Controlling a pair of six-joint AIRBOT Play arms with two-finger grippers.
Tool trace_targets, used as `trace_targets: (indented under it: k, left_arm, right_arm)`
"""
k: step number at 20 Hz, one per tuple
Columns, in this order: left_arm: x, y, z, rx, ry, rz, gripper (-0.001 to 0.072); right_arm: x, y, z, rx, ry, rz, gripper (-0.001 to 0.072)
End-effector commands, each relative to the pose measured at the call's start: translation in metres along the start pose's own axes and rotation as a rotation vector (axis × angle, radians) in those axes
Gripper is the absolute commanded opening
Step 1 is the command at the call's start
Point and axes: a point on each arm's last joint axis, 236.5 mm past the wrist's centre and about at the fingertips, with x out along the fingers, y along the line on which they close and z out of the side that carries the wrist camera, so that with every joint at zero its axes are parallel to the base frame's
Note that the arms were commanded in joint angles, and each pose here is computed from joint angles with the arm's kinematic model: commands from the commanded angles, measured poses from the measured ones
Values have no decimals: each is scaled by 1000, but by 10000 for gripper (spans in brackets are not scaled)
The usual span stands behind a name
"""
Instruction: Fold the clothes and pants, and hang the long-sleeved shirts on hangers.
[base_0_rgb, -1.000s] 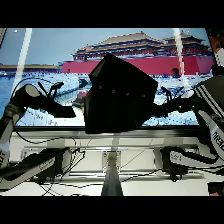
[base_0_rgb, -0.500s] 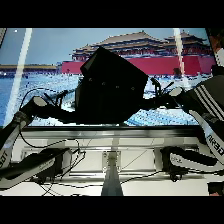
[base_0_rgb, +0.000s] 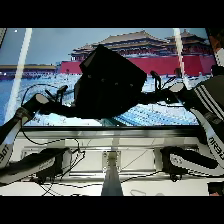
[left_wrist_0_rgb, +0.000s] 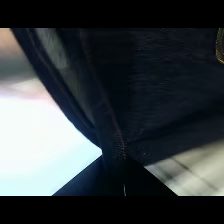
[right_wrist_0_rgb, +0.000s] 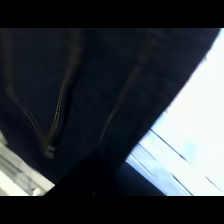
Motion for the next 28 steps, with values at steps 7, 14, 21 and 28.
trace_targets:
  k: [7,14,21,28]
  left_arm:
    - [-338,-126,174,467,-949,202,44]
    - [-505,-188,37,661,-1375,575,44]
    - [-364,-119,102,481,-1051,372,42]
    - [-161,-66,195,257,-730,147,42]
  right_arm:
    - [-174,216,80,-388,-380,352,45]
    - [-273,349,-13,-499,-483,665,45]
    - [-182,296,24,-267,-526,370,45]
    - [-69,92,118,62,-566,-51,45]
